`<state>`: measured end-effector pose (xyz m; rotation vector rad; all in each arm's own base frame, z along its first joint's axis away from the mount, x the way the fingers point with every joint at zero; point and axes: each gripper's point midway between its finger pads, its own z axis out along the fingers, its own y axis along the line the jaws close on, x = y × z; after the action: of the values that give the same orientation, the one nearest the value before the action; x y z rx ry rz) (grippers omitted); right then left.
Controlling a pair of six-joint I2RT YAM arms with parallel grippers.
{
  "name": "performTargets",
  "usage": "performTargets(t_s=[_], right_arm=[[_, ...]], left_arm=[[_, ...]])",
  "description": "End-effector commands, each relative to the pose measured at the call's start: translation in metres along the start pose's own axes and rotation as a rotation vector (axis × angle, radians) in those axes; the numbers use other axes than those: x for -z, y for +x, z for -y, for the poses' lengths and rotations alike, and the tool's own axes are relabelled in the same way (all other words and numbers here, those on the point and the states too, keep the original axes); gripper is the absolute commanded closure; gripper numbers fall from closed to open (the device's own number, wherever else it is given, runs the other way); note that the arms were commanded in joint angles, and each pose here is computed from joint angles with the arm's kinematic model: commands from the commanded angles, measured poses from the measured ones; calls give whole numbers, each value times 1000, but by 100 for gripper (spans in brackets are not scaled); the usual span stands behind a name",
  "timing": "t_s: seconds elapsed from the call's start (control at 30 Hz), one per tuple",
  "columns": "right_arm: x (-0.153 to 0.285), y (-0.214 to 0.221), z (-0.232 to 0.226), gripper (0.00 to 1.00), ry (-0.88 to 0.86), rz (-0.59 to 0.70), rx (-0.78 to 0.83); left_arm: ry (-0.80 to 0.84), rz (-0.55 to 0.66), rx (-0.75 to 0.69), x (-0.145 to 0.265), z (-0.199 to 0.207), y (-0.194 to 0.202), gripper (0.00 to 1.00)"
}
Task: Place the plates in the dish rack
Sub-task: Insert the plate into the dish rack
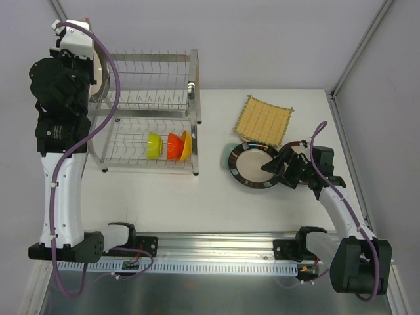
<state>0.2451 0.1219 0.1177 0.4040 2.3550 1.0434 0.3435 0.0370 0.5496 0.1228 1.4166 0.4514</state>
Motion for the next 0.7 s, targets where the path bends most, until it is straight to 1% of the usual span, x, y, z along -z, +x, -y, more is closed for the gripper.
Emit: performTargets(t_s=[0.0,0.07,0.17,0.37,0.57,0.67], right_arm=[[3,-10,-15,0,-43,14,56],[2,-9,-15,0,-42,12,55],[1,-9,-14,0,-42,9,52],[1,-10,-15,0,-47,14,56],[2,-9,-15,0,-48,13,56],[2,-9,-16,1,-51,12,56]], left_arm=[[53,218,109,7,-6,-54,100],[45,209,116,5,-11,-50,100],[48,221,127,6,-12,-53,100],[74,265,139,7,-10,-66,100],[75,267,146,-1,-8,-66,100],[105,284,156,-3,-2,-69,100]])
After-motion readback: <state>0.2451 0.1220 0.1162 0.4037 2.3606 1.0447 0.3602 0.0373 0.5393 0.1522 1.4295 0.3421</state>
